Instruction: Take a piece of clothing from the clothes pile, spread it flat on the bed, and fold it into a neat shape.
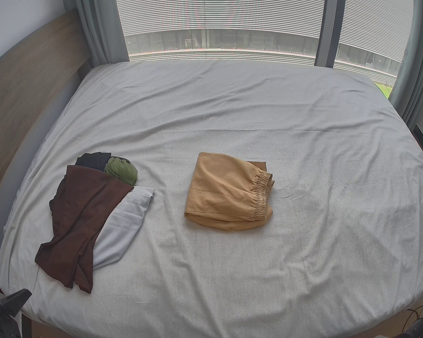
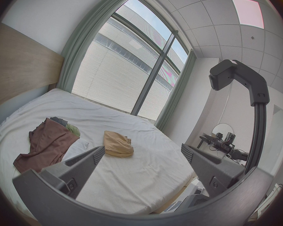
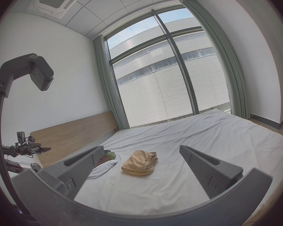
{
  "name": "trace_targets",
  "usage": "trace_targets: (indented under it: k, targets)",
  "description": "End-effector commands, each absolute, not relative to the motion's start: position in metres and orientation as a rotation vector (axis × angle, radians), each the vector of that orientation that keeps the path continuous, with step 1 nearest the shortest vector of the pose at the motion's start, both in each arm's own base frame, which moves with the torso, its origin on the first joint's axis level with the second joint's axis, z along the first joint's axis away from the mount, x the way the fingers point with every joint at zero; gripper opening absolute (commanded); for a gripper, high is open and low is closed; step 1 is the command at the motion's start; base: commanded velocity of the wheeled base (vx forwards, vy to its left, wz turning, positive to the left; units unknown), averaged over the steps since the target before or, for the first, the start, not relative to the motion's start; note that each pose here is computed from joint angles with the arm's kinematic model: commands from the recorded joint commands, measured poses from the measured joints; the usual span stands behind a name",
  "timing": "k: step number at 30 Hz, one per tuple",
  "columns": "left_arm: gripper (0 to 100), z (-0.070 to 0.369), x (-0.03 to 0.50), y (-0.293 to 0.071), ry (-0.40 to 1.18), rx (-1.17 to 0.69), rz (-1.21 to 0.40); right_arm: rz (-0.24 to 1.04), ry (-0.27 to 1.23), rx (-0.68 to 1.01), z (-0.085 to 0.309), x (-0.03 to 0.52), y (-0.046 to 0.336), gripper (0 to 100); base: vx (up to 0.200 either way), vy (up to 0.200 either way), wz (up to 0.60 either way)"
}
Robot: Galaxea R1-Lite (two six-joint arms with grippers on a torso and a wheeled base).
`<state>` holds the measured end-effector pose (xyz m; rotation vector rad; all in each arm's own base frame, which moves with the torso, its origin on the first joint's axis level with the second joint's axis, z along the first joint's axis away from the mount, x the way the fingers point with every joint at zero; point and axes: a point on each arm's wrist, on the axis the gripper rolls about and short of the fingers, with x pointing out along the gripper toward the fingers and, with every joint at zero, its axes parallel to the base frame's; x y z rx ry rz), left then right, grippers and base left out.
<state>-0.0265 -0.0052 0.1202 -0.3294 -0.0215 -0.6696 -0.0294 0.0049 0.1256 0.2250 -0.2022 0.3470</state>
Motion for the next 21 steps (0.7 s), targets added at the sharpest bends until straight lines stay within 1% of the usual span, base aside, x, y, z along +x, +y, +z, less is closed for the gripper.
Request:
trace_targets:
  k: [1, 4, 11, 14, 16, 18, 20, 21]
  targets:
    - [100, 0.1188, -0.0262, -0.0053, -0.019, -0.329, -0.664, 0.328, -0.203, 0.222, 0.1245, -0.0300, 0.0054, 100, 0.000, 0.000, 0.00]
    - [100, 0.1184, -0.0258, -0.0050, -0.025, -0.320, -0.643, 0.321, -0.235, 0.217, 0.1209, -0.0344, 0.0057, 100, 0.000, 0.000, 0.00]
    - [100, 0.1180, -0.0252, -0.0043, -0.045, -0.277, -0.604, 0.319, -0.240, 0.204, 0.1206, -0.0361, 0.0057, 100, 0.000, 0.000, 0.00]
    - [100, 0.1179, -0.0245, -0.0033, -0.060, -0.254, -0.546, 0.306, -0.240, 0.183, 0.1194, -0.0355, 0.0056, 100, 0.000, 0.000, 0.00]
    - [100, 0.1187, -0.0243, -0.0028, -0.071, -0.250, -0.513, 0.281, -0.239, 0.170, 0.1178, -0.0347, 0.0051, 100, 0.000, 0.000, 0.00]
    - [100, 0.1194, -0.0240, -0.0028, -0.090, -0.229, -0.441, 0.209, -0.253, 0.162, 0.1184, -0.0345, 0.0035, 100, 0.000, 0.000, 0.00]
    - [100, 0.1195, -0.0239, -0.0029, -0.094, -0.217, -0.423, 0.184, -0.258, 0.157, 0.1185, -0.0344, 0.0030, 100, 0.000, 0.000, 0.00]
    - [100, 0.1185, -0.0236, -0.0032, -0.097, -0.188, -0.403, 0.132, -0.267, 0.131, 0.1191, -0.0345, 0.0019, 100, 0.000, 0.000, 0.00]
